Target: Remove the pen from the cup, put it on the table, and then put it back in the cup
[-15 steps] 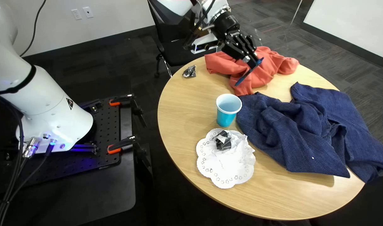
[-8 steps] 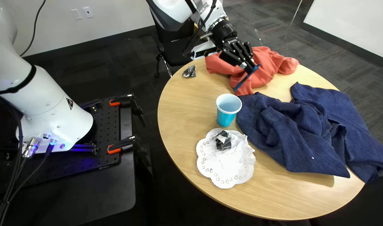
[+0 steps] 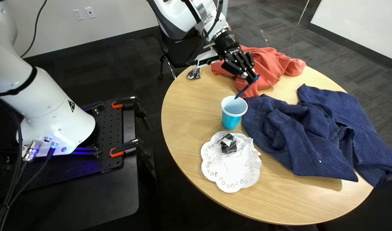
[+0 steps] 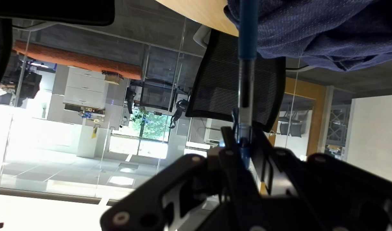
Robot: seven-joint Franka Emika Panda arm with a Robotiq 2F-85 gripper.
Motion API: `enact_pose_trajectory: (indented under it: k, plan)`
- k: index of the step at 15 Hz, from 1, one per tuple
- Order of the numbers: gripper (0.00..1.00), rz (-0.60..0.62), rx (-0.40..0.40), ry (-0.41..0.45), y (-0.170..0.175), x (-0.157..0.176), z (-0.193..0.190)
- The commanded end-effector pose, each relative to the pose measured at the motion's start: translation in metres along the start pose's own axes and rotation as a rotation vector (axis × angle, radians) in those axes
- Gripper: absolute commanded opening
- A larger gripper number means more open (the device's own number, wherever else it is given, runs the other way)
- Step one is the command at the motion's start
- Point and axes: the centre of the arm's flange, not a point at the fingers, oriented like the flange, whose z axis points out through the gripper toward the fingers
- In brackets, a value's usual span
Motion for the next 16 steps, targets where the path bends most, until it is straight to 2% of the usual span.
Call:
enact_pose_trajectory:
  k: [1, 16]
  plan:
    - [0.04, 0.027, -0.002, 0.02, -0.01, -0.013, 0.003]
    - [0.04, 0.012, -0.072, 0.048, -0.034, -0.078, 0.013]
